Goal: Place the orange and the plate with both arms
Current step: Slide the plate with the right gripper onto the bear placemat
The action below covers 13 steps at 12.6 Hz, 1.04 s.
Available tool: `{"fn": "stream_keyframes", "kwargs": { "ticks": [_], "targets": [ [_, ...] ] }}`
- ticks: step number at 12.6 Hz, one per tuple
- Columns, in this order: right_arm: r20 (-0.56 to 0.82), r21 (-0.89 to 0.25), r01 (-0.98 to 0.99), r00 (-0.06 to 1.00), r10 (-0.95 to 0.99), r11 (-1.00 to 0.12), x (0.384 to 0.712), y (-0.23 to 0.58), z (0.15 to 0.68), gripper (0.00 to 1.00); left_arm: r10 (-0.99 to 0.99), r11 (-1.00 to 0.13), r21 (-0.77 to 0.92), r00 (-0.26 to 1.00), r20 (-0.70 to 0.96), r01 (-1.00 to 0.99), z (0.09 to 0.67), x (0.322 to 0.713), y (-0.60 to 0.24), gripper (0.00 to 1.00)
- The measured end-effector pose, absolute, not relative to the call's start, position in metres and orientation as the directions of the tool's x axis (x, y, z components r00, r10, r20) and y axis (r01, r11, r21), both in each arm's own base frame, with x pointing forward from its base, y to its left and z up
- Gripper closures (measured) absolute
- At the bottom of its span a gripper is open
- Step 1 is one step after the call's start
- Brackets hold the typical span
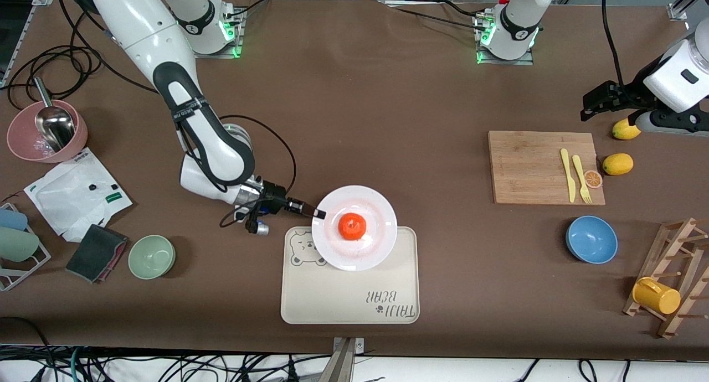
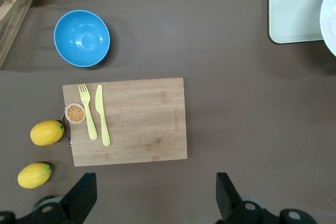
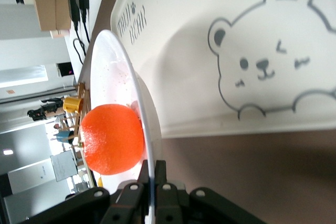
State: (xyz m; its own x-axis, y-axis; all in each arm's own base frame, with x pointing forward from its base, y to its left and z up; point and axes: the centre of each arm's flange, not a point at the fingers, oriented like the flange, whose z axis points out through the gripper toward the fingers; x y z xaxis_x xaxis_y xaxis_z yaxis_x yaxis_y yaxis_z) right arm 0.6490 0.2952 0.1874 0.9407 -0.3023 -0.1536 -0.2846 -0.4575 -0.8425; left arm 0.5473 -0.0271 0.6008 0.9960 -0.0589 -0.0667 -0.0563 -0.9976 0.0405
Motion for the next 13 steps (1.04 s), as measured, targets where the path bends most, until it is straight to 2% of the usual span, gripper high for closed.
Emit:
{"fn": "stream_keyframes", "kwargs": {
  "ticks": [4, 7, 13],
  "targets": [
    [-0.129, -0.853, -0.275, 0.934, -0.333, -0.443, 0.692, 0.287, 0.159, 0.95, -0.056, -0.998, 0.041, 0.996, -0.067, -0.054, 0.600, 0.548, -0.026, 0.00],
    [-0.095, -0.855, -0.251, 0.936, -0.338, -0.455, 0.712, 0.279, 0.140, 0.95, -0.057, -0.998, 0.041, 0.996, -0.067, -0.054, 0.600, 0.548, -0.026, 0.00],
    [-0.094, -0.856, -0.243, 0.941, -0.325, -0.456, 0.711, 0.297, 0.124, 0.95, -0.057, -0.998, 0.041, 0.996, -0.068, -0.054, 0.600, 0.548, -0.026, 0.00]
  ]
}}
